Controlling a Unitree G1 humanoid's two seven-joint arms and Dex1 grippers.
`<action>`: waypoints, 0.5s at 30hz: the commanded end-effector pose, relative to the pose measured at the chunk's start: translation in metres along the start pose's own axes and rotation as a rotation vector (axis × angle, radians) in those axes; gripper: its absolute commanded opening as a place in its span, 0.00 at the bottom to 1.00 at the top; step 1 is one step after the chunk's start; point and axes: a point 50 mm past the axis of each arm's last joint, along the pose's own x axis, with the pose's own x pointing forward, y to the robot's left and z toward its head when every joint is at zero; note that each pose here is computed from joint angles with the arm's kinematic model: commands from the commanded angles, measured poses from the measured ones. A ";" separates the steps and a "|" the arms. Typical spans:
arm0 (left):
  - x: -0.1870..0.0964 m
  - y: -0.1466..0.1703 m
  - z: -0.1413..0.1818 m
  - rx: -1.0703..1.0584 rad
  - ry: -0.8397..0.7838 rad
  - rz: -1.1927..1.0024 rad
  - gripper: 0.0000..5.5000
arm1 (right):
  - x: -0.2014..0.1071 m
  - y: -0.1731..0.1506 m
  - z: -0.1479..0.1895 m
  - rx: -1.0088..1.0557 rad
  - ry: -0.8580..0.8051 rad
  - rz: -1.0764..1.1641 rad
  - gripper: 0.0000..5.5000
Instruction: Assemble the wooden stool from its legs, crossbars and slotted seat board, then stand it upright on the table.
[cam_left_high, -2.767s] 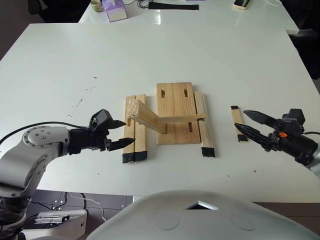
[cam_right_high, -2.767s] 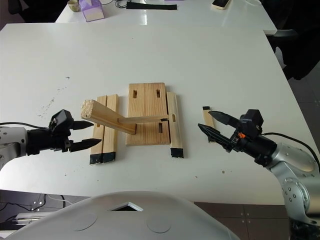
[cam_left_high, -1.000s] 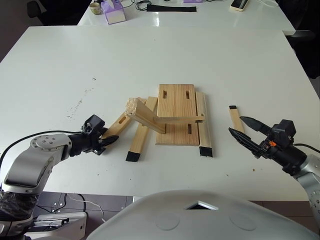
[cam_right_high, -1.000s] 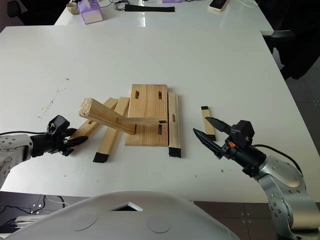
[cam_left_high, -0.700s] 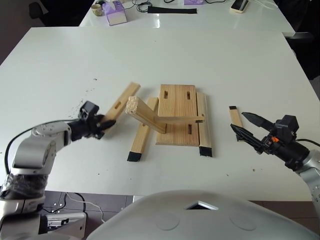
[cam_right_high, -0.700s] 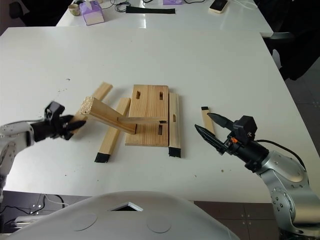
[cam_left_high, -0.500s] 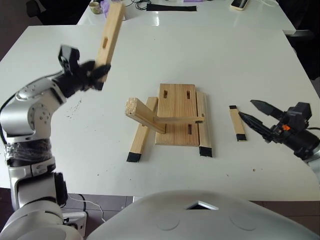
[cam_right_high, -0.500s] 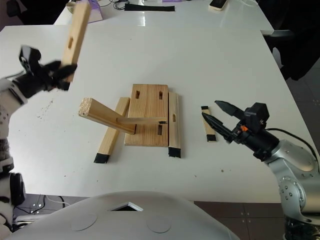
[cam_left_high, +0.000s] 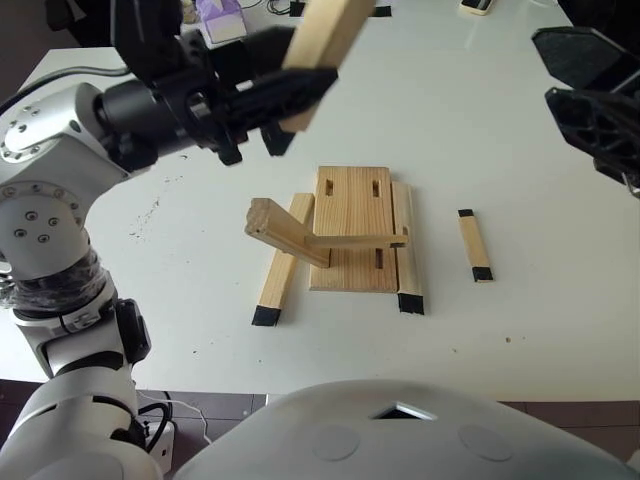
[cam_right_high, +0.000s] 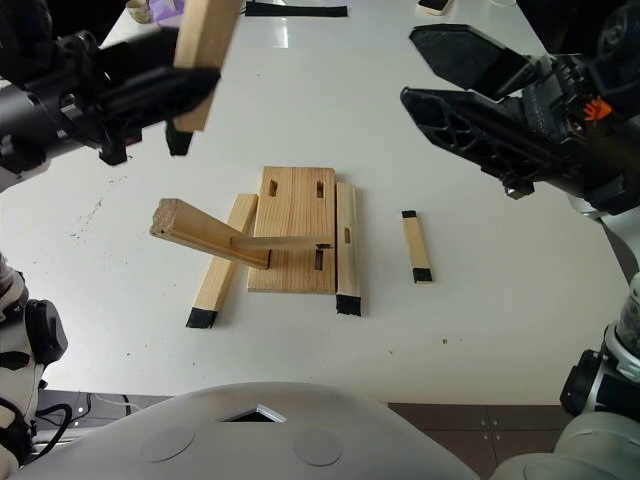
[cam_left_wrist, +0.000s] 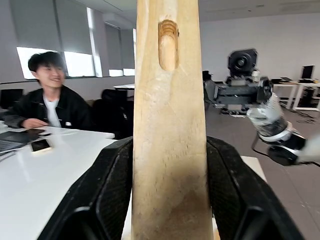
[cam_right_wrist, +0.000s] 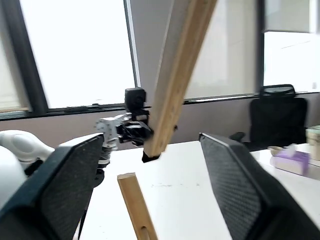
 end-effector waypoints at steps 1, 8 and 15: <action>0.011 -0.009 -0.001 -0.001 0.051 -0.106 0.37 | 0.019 -0.006 0.001 0.016 0.061 0.063 0.70; 0.014 -0.015 -0.004 -0.016 0.079 -0.194 0.37 | 0.030 -0.013 -0.005 -0.022 0.125 0.100 0.70; 0.014 -0.015 -0.013 -0.079 0.098 -0.213 0.37 | 0.037 -0.012 -0.004 -0.040 0.119 0.149 0.70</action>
